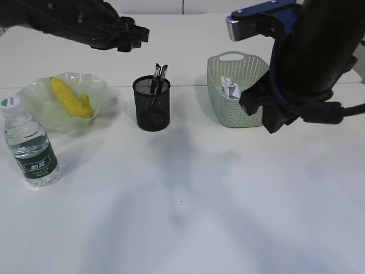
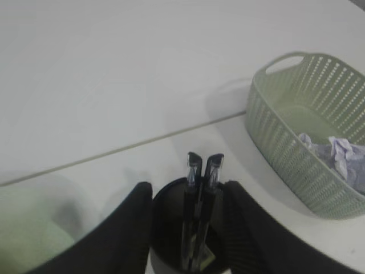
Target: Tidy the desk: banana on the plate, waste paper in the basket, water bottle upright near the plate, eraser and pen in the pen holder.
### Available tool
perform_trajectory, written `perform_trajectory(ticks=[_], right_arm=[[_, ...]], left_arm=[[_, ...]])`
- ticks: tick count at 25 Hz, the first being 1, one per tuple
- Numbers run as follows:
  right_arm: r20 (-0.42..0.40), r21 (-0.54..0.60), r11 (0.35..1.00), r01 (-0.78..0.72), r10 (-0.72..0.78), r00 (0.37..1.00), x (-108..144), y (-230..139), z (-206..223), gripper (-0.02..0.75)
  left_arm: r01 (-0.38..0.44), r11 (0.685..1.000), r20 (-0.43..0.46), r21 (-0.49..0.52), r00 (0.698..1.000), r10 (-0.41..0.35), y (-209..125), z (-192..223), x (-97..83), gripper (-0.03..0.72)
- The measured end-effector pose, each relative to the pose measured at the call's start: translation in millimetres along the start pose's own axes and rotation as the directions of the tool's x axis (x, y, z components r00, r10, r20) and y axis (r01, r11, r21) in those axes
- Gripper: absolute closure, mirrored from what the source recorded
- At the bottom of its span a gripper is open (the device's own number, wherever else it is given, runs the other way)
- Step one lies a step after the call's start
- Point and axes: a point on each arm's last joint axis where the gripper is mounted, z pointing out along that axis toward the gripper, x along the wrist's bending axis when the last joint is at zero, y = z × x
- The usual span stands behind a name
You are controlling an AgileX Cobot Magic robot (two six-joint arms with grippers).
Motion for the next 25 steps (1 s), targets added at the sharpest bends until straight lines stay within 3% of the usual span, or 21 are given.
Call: perform_trajectory(ticks=[5,9,12,17,21,25], right_arm=[[0.057,-0.005,1.000,0.020,-0.019,0.998,-5,1,0,0.526],[0.057,-0.004,0.999,0.038,-0.038,0.998,-5,1,0,0.526],[0.059,-0.002,0.998,0.068,-0.068,0.996,-5,1,0,0.526],[0.063,0.000,0.995,0.104,-0.104,0.993,-6,1,0,0.526],[0.070,0.000,0.994,0.112,-0.112,0.991,-6,1,0,0.526],[0.074,0.002,0.991,0.132,-0.132,0.988,-7,1,0,0.526]], left_arm=[[0.001,0.985,-0.026,0.171,1.000,0.003,3,-33,0.0,0.407],[-0.005,0.928,-0.060,0.373,0.998,0.029,-9,-51,2.8,0.407],[-0.011,0.884,-0.077,0.467,0.996,0.053,-13,-63,4.8,0.407],[0.070,0.865,-0.091,0.498,0.995,-0.028,-9,-79,18.2,0.408],[0.171,0.843,-0.110,0.509,0.985,-0.133,-7,-86,41.0,0.408],[0.239,0.806,-0.157,0.542,0.971,-0.182,-9,-94,68.0,0.408]])
